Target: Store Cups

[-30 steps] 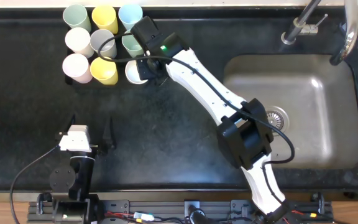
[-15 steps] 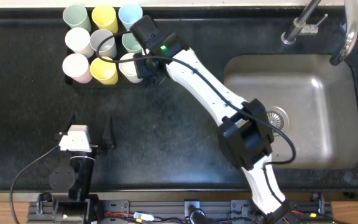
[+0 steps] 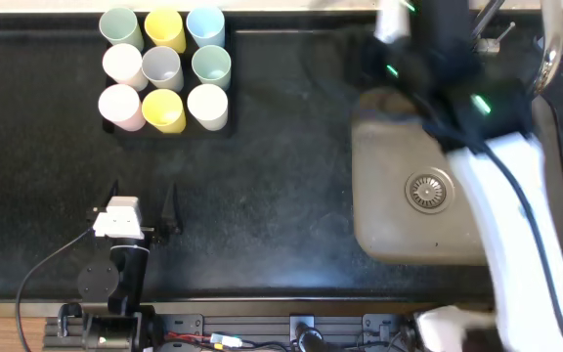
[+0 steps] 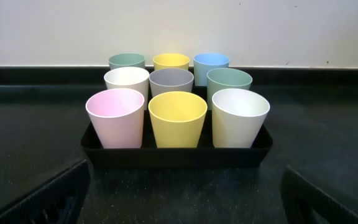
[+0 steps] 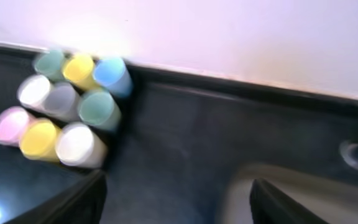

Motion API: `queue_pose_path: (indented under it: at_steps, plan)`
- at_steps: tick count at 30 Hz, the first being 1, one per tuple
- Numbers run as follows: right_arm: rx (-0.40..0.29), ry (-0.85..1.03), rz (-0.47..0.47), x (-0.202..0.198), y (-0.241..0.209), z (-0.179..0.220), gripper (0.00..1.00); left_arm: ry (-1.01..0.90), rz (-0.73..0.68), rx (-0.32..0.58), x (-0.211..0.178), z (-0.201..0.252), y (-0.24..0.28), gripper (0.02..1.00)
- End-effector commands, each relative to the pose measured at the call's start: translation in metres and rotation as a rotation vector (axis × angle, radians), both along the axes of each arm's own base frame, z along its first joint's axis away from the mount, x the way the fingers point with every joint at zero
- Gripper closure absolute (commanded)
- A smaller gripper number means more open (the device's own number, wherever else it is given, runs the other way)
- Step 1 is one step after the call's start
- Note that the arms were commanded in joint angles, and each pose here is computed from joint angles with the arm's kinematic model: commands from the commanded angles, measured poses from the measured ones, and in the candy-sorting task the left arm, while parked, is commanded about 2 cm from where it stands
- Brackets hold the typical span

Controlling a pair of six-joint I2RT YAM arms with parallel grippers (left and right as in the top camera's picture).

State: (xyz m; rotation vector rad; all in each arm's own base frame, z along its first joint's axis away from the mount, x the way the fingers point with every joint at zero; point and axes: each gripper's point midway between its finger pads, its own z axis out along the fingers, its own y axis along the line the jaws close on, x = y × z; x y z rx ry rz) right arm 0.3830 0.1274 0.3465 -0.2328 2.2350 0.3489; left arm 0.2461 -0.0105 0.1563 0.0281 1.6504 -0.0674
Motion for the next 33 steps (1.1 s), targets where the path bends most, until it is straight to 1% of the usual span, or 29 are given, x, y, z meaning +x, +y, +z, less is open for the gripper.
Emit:
queue_pose_path:
  at_steps: [1, 6, 12, 15, 17, 18, 21, 24, 29, 33]
  plan:
    - [-0.066, -0.061, -0.025, -0.044, -0.044, -0.017, 0.189, -0.006, -0.024, 0.014, -0.001, 0.001, -0.005, 0.018]
    - [-0.059, -0.246, -0.115, -0.090, -0.073, -0.019, 0.003, -0.006, -0.024, 0.014, -0.001, 0.001, -0.005, 0.018]
    - [-0.054, -0.506, -0.226, -0.135, -0.098, -0.020, 0.003, -0.006, -0.025, 0.014, -0.001, 0.001, -0.005, 0.018]
    - [-0.068, -0.597, -0.323, -0.150, -0.117, -0.027, 0.005, -0.006, -0.024, 0.014, -0.001, 0.001, -0.005, 0.018]
    - [-0.086, -0.637, -0.408, -0.158, -0.132, -0.040, 0.003, -0.006, -0.025, 0.014, -0.001, 0.001, -0.005, 0.018]
    - [-0.092, -0.640, -0.426, -0.159, -0.136, -0.050, 0.003, -0.006, -0.024, 0.014, -0.001, 0.001, -0.005, 0.018]
    - [-0.100, -0.625, -0.432, -0.158, -0.137, -0.086, 0.005, -0.006, -0.024, 0.014, -0.001, 0.001, -0.005, 0.018]
    - [-0.095, -0.639, -0.433, -0.153, -0.136, -0.112, 0.005, -0.006, -0.024, 0.015, -0.001, 0.001, -0.005, 0.018]
    - [-0.079, -0.683, -0.438, -0.145, -0.135, -0.131, 0.003, -0.006, -0.024, 0.014, -0.001, 0.001, -0.005, 0.018]
    - [-0.068, -0.696, -0.421, -0.140, -0.131, -0.145, 0.005, -0.006, -0.024, 0.014, -0.001, 0.001, -0.005, 0.018]
